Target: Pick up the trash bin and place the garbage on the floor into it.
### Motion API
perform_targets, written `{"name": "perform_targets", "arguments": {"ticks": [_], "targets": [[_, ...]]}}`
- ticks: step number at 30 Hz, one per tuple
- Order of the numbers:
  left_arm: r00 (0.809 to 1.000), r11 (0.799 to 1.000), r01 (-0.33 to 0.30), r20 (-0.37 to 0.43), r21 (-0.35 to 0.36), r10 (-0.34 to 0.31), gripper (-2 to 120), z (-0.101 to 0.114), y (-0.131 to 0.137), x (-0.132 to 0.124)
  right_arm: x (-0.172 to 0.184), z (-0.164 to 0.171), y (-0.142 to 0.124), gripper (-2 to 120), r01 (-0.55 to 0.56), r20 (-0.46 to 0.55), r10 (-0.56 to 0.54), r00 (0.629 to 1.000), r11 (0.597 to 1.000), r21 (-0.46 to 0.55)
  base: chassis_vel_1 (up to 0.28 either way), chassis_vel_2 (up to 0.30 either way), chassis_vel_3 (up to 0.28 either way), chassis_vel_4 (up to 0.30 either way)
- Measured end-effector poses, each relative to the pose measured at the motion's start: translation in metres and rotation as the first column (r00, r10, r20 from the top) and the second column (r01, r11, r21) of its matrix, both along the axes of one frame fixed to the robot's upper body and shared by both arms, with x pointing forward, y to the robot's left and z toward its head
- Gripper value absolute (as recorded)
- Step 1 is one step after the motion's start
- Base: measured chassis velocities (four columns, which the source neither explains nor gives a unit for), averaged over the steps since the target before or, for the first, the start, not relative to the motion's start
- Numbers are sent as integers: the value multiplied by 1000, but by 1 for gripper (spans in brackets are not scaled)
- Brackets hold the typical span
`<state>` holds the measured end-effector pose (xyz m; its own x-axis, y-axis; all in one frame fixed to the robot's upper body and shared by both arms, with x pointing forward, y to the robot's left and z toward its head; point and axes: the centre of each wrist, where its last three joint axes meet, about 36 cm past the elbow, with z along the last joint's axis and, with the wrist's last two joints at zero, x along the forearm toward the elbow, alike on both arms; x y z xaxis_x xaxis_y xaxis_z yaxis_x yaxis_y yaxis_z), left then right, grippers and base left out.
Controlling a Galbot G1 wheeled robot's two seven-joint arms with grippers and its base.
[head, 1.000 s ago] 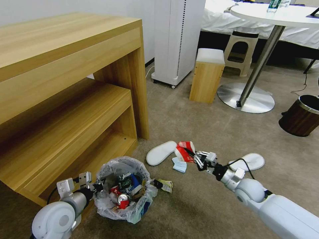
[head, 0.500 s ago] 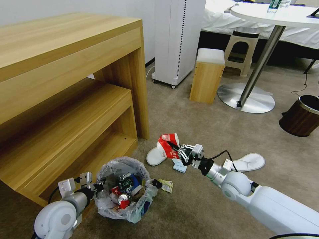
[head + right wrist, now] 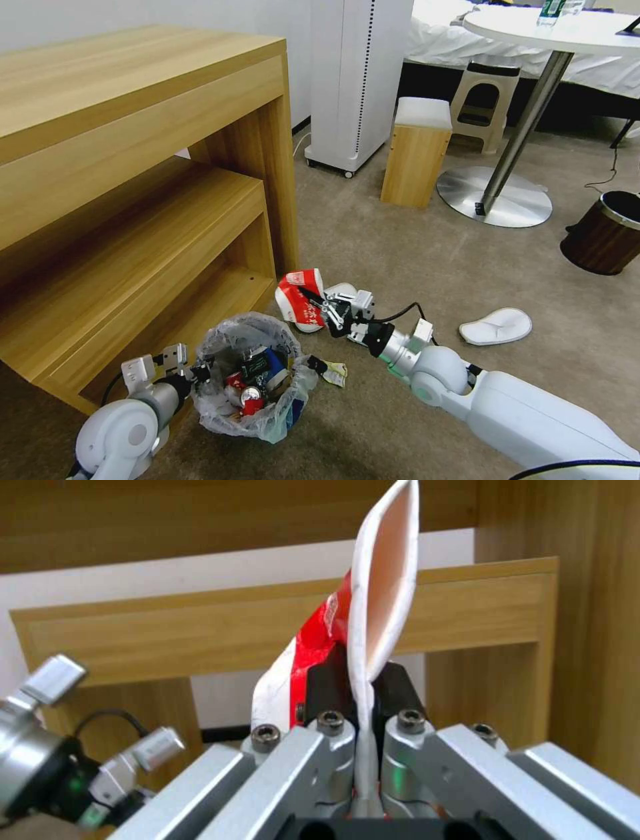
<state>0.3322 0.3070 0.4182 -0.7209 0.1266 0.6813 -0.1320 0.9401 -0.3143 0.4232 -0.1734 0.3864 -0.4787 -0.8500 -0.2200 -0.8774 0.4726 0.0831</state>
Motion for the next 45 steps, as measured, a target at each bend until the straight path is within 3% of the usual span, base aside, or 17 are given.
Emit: {"name": "perform_targets", "arguments": {"ticks": [9,19,39,45], "targets": [[1000,1000,14,-4,-14,-14,0,0,-5,10,-13,-7,41,0,-90,-63,93,994,995,43,0,0,0,0],[1000,1000,17,-17,-21,-17,0,9,-1,14,-28,-25,62,0,-154,-117,156,981,988,27,0,0,0,0],[1000,999,18,1,-27,-18,0,26,2,5,-30,-66,60,0,-160,-140,148,979,984,-80,0,0,0,0],[1000,999,28,12,-35,-28,0,32,-2,-2,-29,-77,59,26,-158,-139,142,980,981,-110,0,0,0,0]]}}
